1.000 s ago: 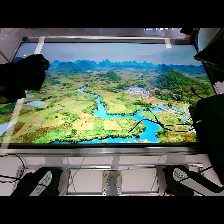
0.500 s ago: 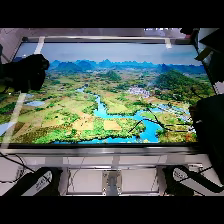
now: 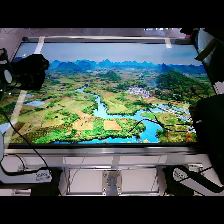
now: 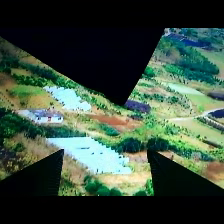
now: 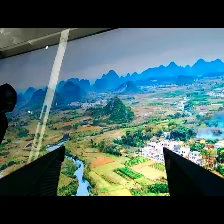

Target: Fold the clothes and pants, and hang the long-sleeved shirts on hangers.

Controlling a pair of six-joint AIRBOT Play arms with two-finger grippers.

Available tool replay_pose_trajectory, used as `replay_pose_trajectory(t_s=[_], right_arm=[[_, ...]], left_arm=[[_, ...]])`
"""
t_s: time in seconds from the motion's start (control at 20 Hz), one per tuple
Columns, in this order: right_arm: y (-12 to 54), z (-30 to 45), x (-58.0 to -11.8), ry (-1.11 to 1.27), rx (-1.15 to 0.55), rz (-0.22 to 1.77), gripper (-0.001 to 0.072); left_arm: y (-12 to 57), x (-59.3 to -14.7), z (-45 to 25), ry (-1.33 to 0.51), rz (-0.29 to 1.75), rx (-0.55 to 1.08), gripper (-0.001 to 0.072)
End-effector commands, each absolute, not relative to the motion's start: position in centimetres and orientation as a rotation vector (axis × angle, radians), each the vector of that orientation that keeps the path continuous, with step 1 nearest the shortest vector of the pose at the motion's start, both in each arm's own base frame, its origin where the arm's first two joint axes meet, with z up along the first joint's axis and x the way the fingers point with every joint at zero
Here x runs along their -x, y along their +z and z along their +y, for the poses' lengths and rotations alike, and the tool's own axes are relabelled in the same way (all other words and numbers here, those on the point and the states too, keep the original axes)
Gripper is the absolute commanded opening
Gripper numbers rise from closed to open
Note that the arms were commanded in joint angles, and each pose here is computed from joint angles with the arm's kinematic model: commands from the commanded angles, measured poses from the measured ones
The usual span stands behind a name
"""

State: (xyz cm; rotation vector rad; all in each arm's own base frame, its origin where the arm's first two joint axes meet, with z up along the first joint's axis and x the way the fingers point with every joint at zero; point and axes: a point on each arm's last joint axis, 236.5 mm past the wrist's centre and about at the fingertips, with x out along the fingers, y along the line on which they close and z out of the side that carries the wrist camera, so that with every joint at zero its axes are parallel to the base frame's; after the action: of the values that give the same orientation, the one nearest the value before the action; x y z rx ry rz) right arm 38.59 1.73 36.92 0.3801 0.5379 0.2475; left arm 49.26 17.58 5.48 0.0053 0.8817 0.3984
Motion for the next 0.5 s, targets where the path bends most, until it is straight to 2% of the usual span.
replay_pose_trajectory(t_s=[0.0,0.25,0.4,0.45], right_arm=[[37.5,1.9,-38.9,0.255,-0.389,0.511,0.0692],[38.6,2.1,-39.3,0.27,-0.406,0.465,0.0692],[38.8,2.0,-39.4,0.267,-0.407,0.456,0.0692],[38.8,2.0,-39.4,0.267,-0.407,0.456,0.0692]], left_arm=[[3.3,-53.6,19.0,0.383,0.886,-0.075,0.0605],[1.1,-59.1,18.5,0.343,0.92,-0.158,0.0605],[-2.3,-60.4,18.7,0.338,0.962,-0.159,0.0604],[-3.5,-60.4,18.9,0.343,0.984,-0.161,0.058]])
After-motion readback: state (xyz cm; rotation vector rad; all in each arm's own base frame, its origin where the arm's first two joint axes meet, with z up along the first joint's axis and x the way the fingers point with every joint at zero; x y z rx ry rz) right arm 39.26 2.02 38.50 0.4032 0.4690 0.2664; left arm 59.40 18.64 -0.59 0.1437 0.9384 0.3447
